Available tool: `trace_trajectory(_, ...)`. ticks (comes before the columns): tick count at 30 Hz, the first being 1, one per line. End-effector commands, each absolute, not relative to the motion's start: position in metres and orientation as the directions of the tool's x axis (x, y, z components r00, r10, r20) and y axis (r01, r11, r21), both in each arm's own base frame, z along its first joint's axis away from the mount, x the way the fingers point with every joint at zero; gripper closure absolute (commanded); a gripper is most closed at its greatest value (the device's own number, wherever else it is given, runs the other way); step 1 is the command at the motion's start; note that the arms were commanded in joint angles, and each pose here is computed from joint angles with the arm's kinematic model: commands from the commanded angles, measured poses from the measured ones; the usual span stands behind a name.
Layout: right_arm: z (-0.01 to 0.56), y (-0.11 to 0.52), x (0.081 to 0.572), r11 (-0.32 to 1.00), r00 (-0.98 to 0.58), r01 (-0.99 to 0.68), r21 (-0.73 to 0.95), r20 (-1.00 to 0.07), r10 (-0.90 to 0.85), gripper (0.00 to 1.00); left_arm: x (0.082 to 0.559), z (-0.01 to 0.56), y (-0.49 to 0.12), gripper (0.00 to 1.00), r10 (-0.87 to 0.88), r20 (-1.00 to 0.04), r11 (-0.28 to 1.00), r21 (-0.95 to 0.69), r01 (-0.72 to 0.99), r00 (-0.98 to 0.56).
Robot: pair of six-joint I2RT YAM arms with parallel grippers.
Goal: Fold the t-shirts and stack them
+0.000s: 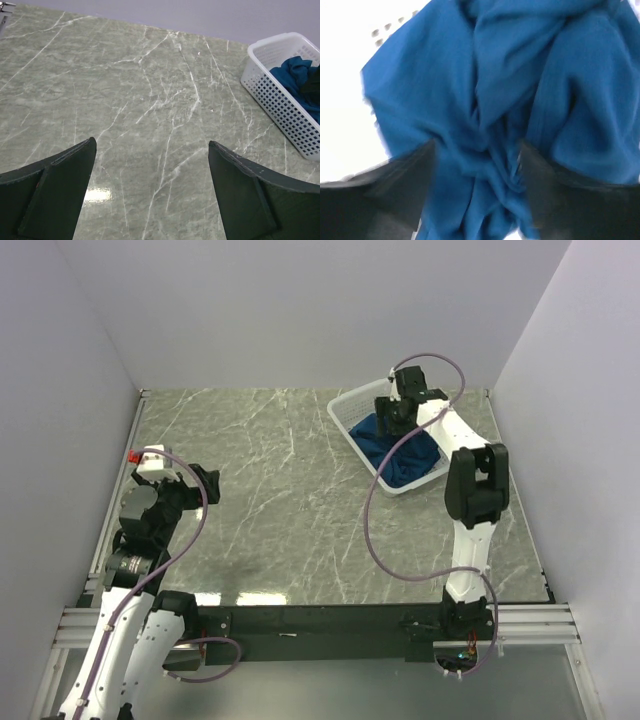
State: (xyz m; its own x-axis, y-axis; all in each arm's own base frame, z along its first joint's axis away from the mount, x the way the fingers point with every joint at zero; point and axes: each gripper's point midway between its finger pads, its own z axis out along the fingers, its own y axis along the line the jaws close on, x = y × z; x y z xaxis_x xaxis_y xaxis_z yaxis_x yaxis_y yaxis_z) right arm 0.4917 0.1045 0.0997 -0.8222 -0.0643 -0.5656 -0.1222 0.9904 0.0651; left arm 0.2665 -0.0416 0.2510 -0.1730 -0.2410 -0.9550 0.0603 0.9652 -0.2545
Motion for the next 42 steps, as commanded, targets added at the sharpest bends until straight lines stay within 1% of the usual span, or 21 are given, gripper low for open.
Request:
trace_trajectory(1,0.103,0.096,0.509,0.995,-0.818,-0.096,0.020,-0.571,-0.068,0.35,0.270,0.265,-0.041,0.01,-0.228,-0.964,0.969,-0.239,0.069,-0.133)
trace_trajectory(2,0.100,0.095,0.512,0.995,-0.820,-0.100,0.011,-0.568,-0.076,0.55,0.270,0.265,-0.041,0.01,-0.230,-0.964,0.968,-0.241,0.069,-0.133)
trace_trajectory(3,0.100,0.095,0.513,0.992,-0.817,-0.125,0.004,-0.567,-0.101,0.66,0.270,0.265,-0.042,0.01,-0.228,-0.964,0.968,-0.239,0.072,-0.135)
trace_trajectory(4,0.109,0.095,0.514,0.991,-0.807,-0.134,0.003,-0.581,-0.108,0.85,0.270,0.265,-0.041,0.01,-0.228,-0.964,0.969,-0.239,0.068,-0.134)
trace_trajectory(6,0.133,0.096,0.515,0.980,-0.762,-0.200,-0.019,-0.625,-0.168,0.97,0.270,0.264,-0.041,0.01,-0.228,-0.964,0.969,-0.238,0.067,-0.136)
trace_trajectory(7,0.169,0.098,0.513,0.975,-0.709,-0.222,-0.025,-0.683,-0.179,1.00,0.269,0.265,-0.041,0.01,-0.228,-0.964,0.969,-0.239,0.069,-0.135)
trace_trajectory(9,0.218,0.102,0.505,0.947,-0.607,-0.317,-0.060,-0.754,-0.251,1.00,0.269,0.265,-0.041,0.01,-0.229,-0.965,0.969,-0.239,0.070,-0.132)
trace_trajectory(10,0.277,0.112,0.487,0.922,-0.491,-0.383,-0.053,-0.834,-0.252,1.00,0.269,0.266,-0.041,0.01,-0.229,-0.965,0.968,-0.239,0.072,-0.129)
trace_trajectory(12,0.335,0.124,0.463,0.875,-0.333,-0.476,-0.088,-0.903,-0.271,1.00,0.268,0.265,-0.043,0.01,-0.229,-0.965,0.967,-0.241,0.082,-0.130)
trace_trajectory(13,0.384,0.134,0.434,0.835,-0.211,-0.540,-0.102,-0.945,-0.252,1.00,0.268,0.267,-0.044,0.01,-0.229,-0.965,0.967,-0.241,0.087,-0.127)
trace_trajectory(16,0.467,0.152,0.376,0.756,0.001,-0.639,-0.144,-0.983,-0.186,1.00,0.269,0.266,-0.045,0.01,-0.227,-0.965,0.966,-0.240,0.093,-0.131)
trace_trajectory(17,0.492,0.167,0.352,0.690,0.070,-0.706,-0.160,-0.985,-0.156,1.00,0.269,0.265,-0.047,0.01,-0.226,-0.964,0.965,-0.241,0.101,-0.138)
trace_trajectory(19,0.526,0.181,0.315,0.626,0.151,-0.760,-0.176,-0.984,-0.093,1.00,0.269,0.264,-0.047,0.02,-0.226,-0.964,0.965,-0.241,0.100,-0.141)
trace_trajectory(20,0.538,0.195,0.295,0.560,0.186,-0.807,-0.189,-0.981,-0.063,1.00,0.269,0.263,-0.047,0.02,-0.226,-0.964,0.965,-0.241,0.100,-0.144)
trace_trajectory(23,0.562,0.209,0.260,0.474,0.226,-0.859,-0.194,-0.974,0.012,1.00,0.269,0.265,-0.048,0.02,-0.224,-0.965,0.965,-0.239,0.107,-0.136)
trace_trajectory(24,0.566,0.213,0.254,0.459,0.209,-0.872,-0.168,-0.977,0.039,1.00,0.269,0.266,-0.049,0.02,-0.222,-0.965,0.964,-0.238,0.114,-0.136)
trace_trajectory(27,0.569,0.215,0.253,0.444,0.192,-0.884,-0.144,-0.979,0.065,1.00,0.268,0.266,-0.049,0.02,-0.222,-0.965,0.964,-0.238,0.115,-0.136)
trace_trajectory(31,0.540,0.230,0.267,0.421,0.114,-0.903,-0.087,-0.993,0.039,1.00,0.267,0.267,-0.049,0.02,-0.223,-0.966,0.964,-0.238,0.116,-0.130)
trace_trajectory(34,0.517,0.248,0.271,0.398,0.085,-0.914,-0.077,-0.996,0.001,1.00,0.266,0.267,-0.048,0.02,-0.225,-0.966,0.964,-0.240,0.116,-0.129)
trace_trajectory(37,0.496,0.265,0.271,0.382,0.059,-0.921,-0.073,-0.997,-0.047,1.00,0.266,0.268,-0.048,0.02,-0.223,-0.966,0.964,-0.238,0.115,-0.127)
trace_trajectory(42,0.477,0.281,0.269,0.361,0.059,-0.928,-0.090,-0.994,-0.096,1.00,0.265,0.269,-0.048,0.02,-0.224,-0.967,0.964,-0.238,0.117,-0.124)
